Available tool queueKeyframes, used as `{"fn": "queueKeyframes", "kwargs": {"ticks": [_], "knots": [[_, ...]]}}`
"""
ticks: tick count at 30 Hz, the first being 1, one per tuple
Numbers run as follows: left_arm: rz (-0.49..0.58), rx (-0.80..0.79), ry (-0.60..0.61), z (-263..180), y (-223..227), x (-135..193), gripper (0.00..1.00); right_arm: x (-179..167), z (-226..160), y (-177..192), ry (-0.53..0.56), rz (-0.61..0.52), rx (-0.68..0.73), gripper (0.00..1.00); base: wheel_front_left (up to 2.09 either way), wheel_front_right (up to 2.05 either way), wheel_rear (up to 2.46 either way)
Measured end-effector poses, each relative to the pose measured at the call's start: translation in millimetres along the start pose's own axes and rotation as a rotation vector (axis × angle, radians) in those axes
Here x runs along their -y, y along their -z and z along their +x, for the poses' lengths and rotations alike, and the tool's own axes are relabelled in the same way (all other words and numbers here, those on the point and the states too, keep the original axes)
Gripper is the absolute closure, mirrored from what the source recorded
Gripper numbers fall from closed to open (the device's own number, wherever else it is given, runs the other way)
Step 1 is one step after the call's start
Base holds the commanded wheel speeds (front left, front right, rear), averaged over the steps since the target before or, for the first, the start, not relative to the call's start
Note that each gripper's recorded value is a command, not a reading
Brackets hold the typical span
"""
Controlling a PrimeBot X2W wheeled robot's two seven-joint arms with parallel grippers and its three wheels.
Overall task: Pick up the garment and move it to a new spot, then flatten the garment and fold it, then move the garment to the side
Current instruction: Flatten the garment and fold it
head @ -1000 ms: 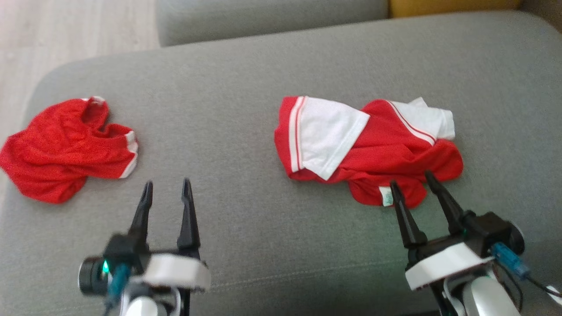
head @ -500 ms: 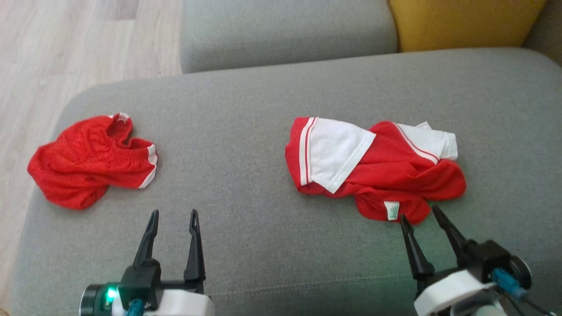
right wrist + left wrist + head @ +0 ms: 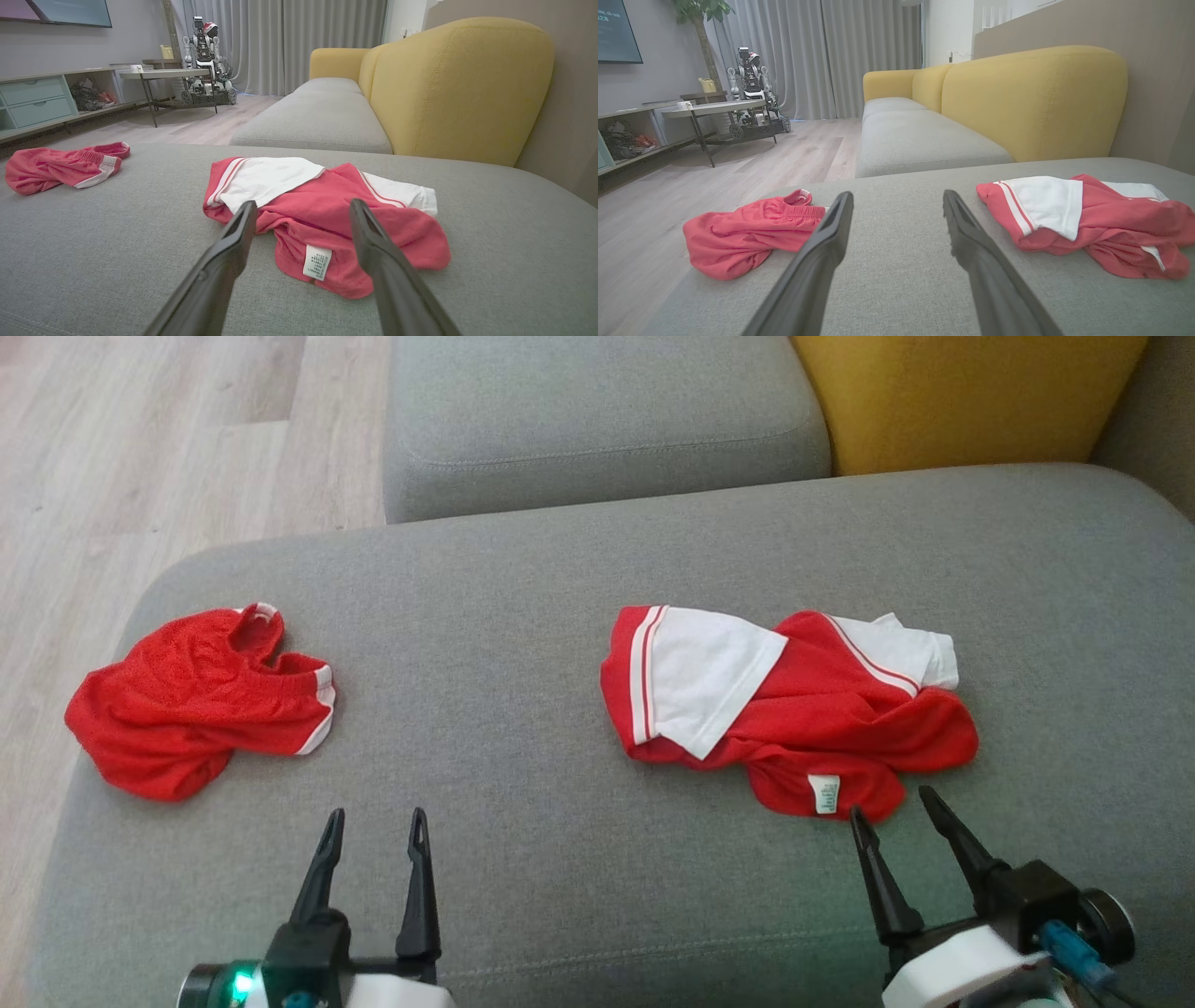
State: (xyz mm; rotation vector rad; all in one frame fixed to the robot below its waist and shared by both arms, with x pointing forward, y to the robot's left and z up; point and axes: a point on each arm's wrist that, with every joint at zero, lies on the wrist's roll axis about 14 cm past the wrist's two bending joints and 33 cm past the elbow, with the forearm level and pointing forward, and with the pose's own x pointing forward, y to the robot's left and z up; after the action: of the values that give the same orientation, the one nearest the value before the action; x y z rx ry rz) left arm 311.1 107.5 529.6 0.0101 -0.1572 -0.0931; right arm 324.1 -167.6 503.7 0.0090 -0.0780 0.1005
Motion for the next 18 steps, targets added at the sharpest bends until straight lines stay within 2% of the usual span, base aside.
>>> {"fn": "queueKeyframes", "kwargs": {"ticks": [14, 18], "knots": [[0.007, -0.048, -0.009, -10.8, 14.5, -2.7, 0.0, -2.9, -0.3, -3.1, -0.009, -0.001, 0.01, 0.0, 0.0, 0.0, 0.0], [-0.007, -0.131, 0.043, -16.3, 39.7, 6.5, 0.0, -3.1, -3.2, -2.2, -0.007, 0.001, 0.008, 0.0, 0.0, 0.0, 0.0]]}}
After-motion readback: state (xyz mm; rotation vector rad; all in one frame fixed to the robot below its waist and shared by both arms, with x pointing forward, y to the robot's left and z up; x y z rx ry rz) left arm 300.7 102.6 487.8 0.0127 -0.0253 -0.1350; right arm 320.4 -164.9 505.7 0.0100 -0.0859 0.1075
